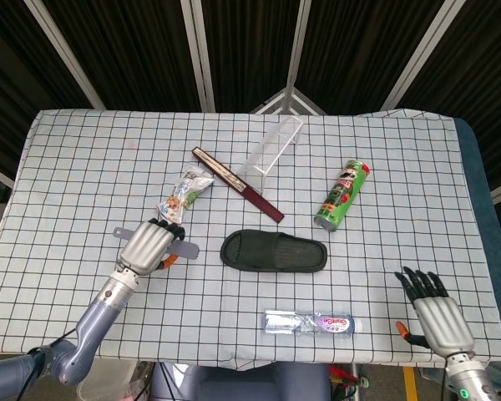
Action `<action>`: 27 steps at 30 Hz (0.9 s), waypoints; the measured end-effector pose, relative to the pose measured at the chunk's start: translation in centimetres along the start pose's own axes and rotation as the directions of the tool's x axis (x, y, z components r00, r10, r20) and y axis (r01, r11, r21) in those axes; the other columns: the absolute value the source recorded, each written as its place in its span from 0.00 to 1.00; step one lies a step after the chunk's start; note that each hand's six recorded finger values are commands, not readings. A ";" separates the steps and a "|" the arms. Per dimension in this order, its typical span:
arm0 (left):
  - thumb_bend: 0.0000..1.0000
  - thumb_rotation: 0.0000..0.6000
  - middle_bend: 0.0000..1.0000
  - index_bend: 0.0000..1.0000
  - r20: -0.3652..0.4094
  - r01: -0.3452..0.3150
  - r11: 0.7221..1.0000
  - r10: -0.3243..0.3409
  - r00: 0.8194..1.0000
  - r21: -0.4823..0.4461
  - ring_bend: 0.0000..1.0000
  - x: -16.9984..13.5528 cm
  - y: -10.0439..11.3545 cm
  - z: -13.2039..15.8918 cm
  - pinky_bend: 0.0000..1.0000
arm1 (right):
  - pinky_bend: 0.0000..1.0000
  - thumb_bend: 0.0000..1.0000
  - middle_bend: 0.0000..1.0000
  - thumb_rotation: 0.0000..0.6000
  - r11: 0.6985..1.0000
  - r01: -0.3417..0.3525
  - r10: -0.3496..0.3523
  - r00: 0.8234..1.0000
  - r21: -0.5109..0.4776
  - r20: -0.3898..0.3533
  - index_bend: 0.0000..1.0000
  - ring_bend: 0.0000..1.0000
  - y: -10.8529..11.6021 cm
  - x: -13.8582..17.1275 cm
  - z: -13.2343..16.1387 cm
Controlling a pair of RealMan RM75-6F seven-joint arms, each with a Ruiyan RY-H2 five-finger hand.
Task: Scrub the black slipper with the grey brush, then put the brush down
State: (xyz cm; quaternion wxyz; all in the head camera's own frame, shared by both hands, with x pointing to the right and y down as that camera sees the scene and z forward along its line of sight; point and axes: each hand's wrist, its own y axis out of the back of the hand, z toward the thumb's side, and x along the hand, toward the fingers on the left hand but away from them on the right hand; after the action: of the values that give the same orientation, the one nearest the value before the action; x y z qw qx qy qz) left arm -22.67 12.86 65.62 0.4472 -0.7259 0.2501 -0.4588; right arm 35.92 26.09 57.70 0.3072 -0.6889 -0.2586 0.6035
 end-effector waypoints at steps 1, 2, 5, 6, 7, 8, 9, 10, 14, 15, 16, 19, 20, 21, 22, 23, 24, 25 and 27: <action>0.69 1.00 0.58 0.63 -0.003 -0.001 1.000 0.001 1.000 -0.001 0.46 0.5 0.3 0.1 0.50 | 0.00 0.47 0.00 0.87 1.000 -0.004 0.004 1.000 0.004 -0.026 0.00 0.00 0.0 -0.5 0.9; 0.69 1.00 0.58 0.63 -0.006 -0.002 1.000 0.002 1.000 -0.002 0.46 1.0 0.7 0.2 0.50 | 0.00 0.49 0.00 0.87 1.000 -0.008 0.009 0.999 0.007 -0.052 0.00 0.00 0.0 -1.0 1.8; 0.70 1.00 0.58 0.63 -0.017 0.003 1.000 -0.003 1.000 -0.004 0.46 2.5 1.4 0.4 0.50 | 0.00 0.54 0.00 0.87 1.000 -0.022 0.024 0.991 0.011 -0.135 0.00 0.00 -0.1 -2.6 4.8; 0.70 1.00 0.58 0.63 -0.021 0.007 1.000 -0.007 1.000 -0.007 0.46 2.9 1.5 0.4 0.50 | 0.00 0.55 0.00 0.87 1.000 -0.028 0.029 0.986 0.011 -0.166 0.00 0.00 -0.2 -3.2 5.9; 0.69 1.00 0.58 0.63 -0.024 0.011 1.000 -0.012 1.000 -0.010 0.46 3.4 1.6 0.4 0.50 | 0.00 0.56 0.00 0.87 0.999 -0.031 0.033 0.982 0.011 -0.188 0.00 0.00 -0.2 -3.6 6.8; 0.69 1.00 0.58 0.63 -0.029 0.018 1.000 -0.019 0.999 -0.013 0.46 4.0 1.7 0.5 0.50 | 0.00 0.58 0.00 0.87 0.999 -0.035 0.037 0.977 0.011 -0.209 0.00 0.00 -0.3 -4.1 7.5; 0.69 1.00 0.58 0.63 -0.032 0.024 1.000 -0.024 0.999 -0.016 0.46 4.5 1.7 0.5 0.50 | 0.00 0.59 0.00 0.88 0.999 -0.042 0.043 0.971 0.009 -0.234 0.00 0.00 -0.5 -4.6 8.5; 0.69 1.00 0.58 0.63 -0.034 0.029 0.999 -0.030 0.999 -0.018 0.46 5.0 1.8 0.6 0.50 | 0.00 0.63 0.00 0.91 0.999 -0.049 0.049 0.967 0.007 -0.250 0.00 0.00 -0.6 -5.0 9.2; 0.69 1.00 0.58 0.63 -0.038 0.055 0.998 -0.056 0.998 -0.028 0.46 7.1 1.8 1.0 0.50 | 0.00 0.77 0.00 0.99 0.997 -0.079 0.078 0.952 0.007 -0.295 0.00 0.00 -1.2 -6.6 11.3; 0.69 1.00 0.58 0.63 -0.039 0.060 0.998 -0.061 0.997 -0.029 0.46 7.5 1.7 1.1 0.50 | 0.00 0.79 0.00 0.99 0.996 -0.089 0.087 0.948 0.009 -0.305 0.00 0.00 -1.4 -7.1 11.8; 0.69 1.00 0.58 0.63 -0.041 0.066 0.997 -0.067 0.997 -0.030 0.46 7.8 1.6 1.1 0.50 | 0.00 0.81 0.00 0.99 0.995 -0.096 0.095 0.946 0.009 -0.311 0.00 0.00 -1.6 -7.4 12.2; 0.69 1.00 0.58 0.63 -0.046 0.085 0.996 -0.086 0.995 -0.038 0.46 8.8 1.3 1.2 0.50 | 0.00 0.83 0.02 1.00 0.992 -0.122 0.118 0.937 0.007 -0.328 0.00 0.00 -2.2 -8.3 13.2; 0.69 1.00 0.58 0.63 -0.047 0.091 0.995 -0.093 0.995 -0.044 0.46 9.3 1.2 1.3 0.50 | 0.00 0.83 0.03 1.00 0.992 -0.129 0.124 0.936 0.006 -0.331 0.00 0.00 -2.3 -8.6 13.5; 0.69 1.00 0.58 0.63 -0.047 0.093 0.995 -0.095 0.994 -0.046 0.46 9.6 1.2 1.4 0.50 | 0.00 0.83 0.03 1.00 0.991 -0.137 0.130 0.934 0.003 -0.333 0.00 0.00 -2.5 -8.9 13.8; 0.69 1.00 0.58 0.63 -0.047 0.092 0.995 -0.094 0.994 -0.047 0.46 9.9 1.3 1.5 0.50 | 0.00 0.83 0.04 1.00 0.990 -0.140 0.132 0.933 0.000 -0.334 0.00 0.00 -2.6 -9.2 14.0; 0.69 1.00 0.58 0.63 -0.046 0.089 0.995 -0.091 0.995 -0.049 0.46 10.3 1.5 1.6 0.50 | 0.00 0.83 0.05 1.00 0.990 -0.143 0.133 0.933 -0.004 -0.334 0.00 0.00 -2.7 -9.4 14.1; 0.69 1.00 0.58 0.63 -0.045 0.089 0.995 -0.092 0.995 -0.052 0.46 10.6 1.5 1.7 0.50 | 0.00 0.83 0.06 1.00 0.989 -0.145 0.133 0.933 -0.012 -0.334 0.00 0.00 -2.8 -9.6 14.2; 0.69 1.00 0.58 0.63 -0.044 0.091 0.994 -0.093 0.995 -0.058 0.46 10.7 1.6 1.8 0.50 | 0.00 0.83 0.07 1.00 0.989 -0.145 0.130 0.933 -0.018 -0.335 0.01 0.00 -2.8 -9.7 14.3; 0.69 1.00 0.58 0.63 -0.040 0.098 0.992 -0.101 0.994 -0.074 0.46 10.9 1.6 1.9 0.50 | 0.00 0.83 0.08 1.00 0.990 -0.140 0.120 0.933 -0.034 -0.339 0.03 0.00 -2.7 -9.8 14.4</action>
State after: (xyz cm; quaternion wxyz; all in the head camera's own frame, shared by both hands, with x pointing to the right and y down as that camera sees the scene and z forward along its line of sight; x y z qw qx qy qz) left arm -15.92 4.45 68.73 0.3918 -0.7427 0.2397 -0.4873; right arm 20.33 22.39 65.09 0.2862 -0.8058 -0.1736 0.4885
